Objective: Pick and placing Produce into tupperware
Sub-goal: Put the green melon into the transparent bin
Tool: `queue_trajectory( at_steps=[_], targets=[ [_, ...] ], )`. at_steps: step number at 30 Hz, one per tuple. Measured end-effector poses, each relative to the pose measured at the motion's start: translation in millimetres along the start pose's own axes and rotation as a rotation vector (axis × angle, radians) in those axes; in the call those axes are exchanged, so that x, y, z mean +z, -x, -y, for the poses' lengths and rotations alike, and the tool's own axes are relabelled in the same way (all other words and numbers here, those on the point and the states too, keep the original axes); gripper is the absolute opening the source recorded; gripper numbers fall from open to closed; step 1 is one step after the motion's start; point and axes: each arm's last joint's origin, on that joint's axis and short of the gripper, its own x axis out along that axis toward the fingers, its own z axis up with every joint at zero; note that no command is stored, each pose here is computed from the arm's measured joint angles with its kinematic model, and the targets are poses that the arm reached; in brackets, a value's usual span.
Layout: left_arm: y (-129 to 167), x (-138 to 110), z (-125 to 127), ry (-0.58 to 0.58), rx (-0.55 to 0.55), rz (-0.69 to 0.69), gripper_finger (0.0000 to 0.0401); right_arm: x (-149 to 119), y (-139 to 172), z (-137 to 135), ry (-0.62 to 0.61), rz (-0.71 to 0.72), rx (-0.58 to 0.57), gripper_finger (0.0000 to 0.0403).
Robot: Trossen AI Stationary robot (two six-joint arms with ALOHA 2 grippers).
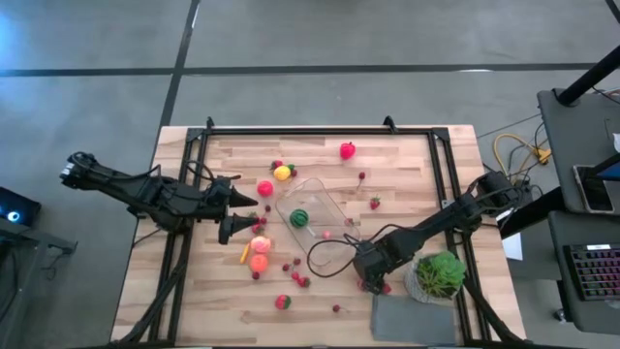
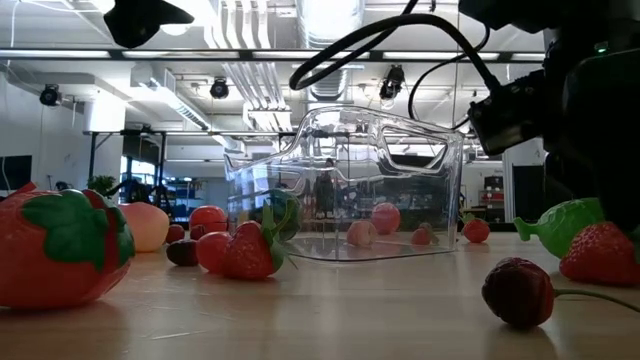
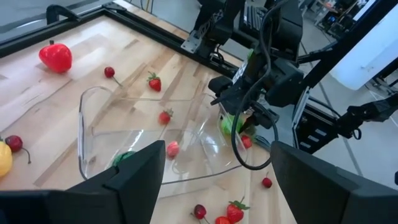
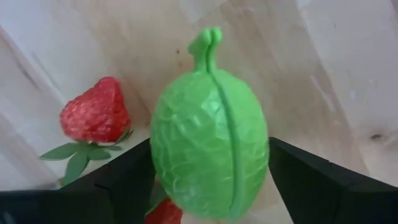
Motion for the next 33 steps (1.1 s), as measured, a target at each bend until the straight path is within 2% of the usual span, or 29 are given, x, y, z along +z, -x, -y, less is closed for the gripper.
queue_trajectory(
  at_steps=[11,20,23,27,33],
  targets=[
    [2,1,0,-0.001,-0.009,0.003,0.0277,5,19,-14,0.028,0.01,0.078,0.0216],
    [19,6,-4,-0.034,-0.039,0.048,0.0277,5,26,-16,0.013,0.013,0.084,0.0207],
    [25,3,-9,-0.046,-0.016,0.026,0.0277,5,41,-18,0.019,0.035,0.099,0.0207],
    [30,-7,-20,-0.058,0.092,-0.044,0.0277,5,73,-18,0.015,0.104,0.103,0.0206],
    [32,-9,-23,-0.024,0.129,-0.056,0.0277,22,125,-14,-0.052,0.317,0.175,0.0207]
  ],
)
